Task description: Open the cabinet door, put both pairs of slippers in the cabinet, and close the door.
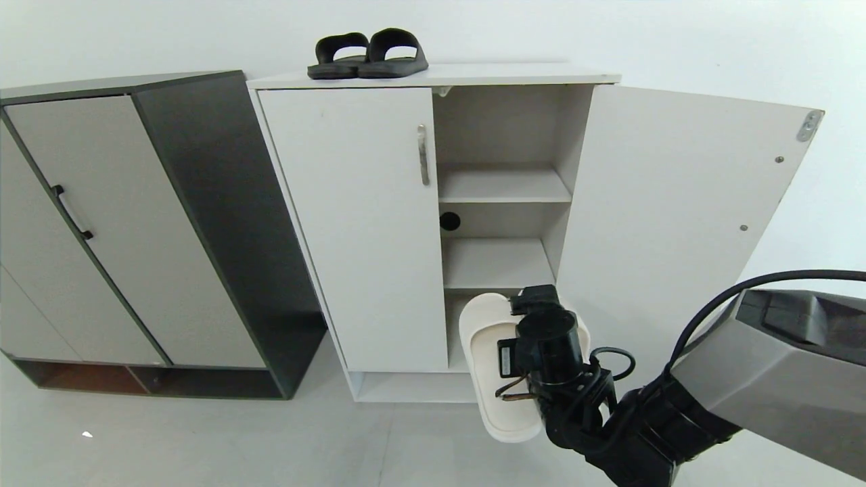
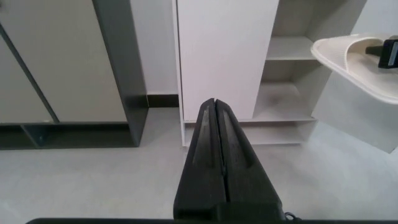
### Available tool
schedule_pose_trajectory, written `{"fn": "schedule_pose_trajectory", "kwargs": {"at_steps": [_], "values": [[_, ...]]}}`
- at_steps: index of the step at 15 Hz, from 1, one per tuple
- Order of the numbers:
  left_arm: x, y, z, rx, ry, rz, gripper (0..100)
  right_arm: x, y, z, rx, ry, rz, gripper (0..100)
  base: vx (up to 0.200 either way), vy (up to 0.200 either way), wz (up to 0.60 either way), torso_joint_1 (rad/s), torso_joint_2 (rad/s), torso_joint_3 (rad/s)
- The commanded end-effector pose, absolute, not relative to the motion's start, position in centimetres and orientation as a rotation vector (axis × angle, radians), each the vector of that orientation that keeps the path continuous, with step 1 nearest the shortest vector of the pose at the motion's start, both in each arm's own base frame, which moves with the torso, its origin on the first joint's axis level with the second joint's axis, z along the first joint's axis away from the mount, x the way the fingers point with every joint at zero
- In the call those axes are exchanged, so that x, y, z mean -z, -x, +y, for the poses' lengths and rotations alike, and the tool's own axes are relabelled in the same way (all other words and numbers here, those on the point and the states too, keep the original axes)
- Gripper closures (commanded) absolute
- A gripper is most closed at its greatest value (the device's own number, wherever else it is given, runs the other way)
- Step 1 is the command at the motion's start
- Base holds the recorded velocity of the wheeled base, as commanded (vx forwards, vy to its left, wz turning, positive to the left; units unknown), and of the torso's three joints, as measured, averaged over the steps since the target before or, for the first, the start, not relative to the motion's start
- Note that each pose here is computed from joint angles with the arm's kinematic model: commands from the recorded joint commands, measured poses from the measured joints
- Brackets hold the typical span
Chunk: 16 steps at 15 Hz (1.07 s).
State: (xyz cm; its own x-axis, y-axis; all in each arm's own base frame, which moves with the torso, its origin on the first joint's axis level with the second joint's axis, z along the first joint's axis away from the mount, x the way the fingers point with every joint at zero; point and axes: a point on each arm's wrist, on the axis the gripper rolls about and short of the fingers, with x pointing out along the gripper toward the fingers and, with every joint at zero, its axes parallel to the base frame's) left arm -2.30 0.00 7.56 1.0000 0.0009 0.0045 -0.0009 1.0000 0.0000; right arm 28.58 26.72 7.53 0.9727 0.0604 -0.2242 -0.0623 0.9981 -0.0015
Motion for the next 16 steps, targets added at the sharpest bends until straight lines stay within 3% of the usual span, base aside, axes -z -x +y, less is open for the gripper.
{"fn": "schedule_pose_trajectory", "kwargs": {"at_steps": [1, 12, 16], "values": [[-7.6, 2.3, 0.0, -0.002, 0.000, -0.002, 100, -6.9, -28.9, 26.8, -0.055, 0.016, 0.235, 100, 0.000, 0.000, 0.00, 0.000, 0.00, 0.000], [-7.6, 2.3, 0.0, 0.003, -0.002, 0.002, 100, -5.3, -28.9, 27.1, -0.079, 0.030, 0.267, 100, 0.000, 0.000, 0.00, 0.000, 0.00, 0.000], [-7.6, 2.3, 0.0, 0.003, -0.002, 0.002, 100, -5.1, -29.4, 27.6, -0.082, 0.009, 0.252, 100, 0.000, 0.000, 0.00, 0.004, 0.00, -0.155]]}}
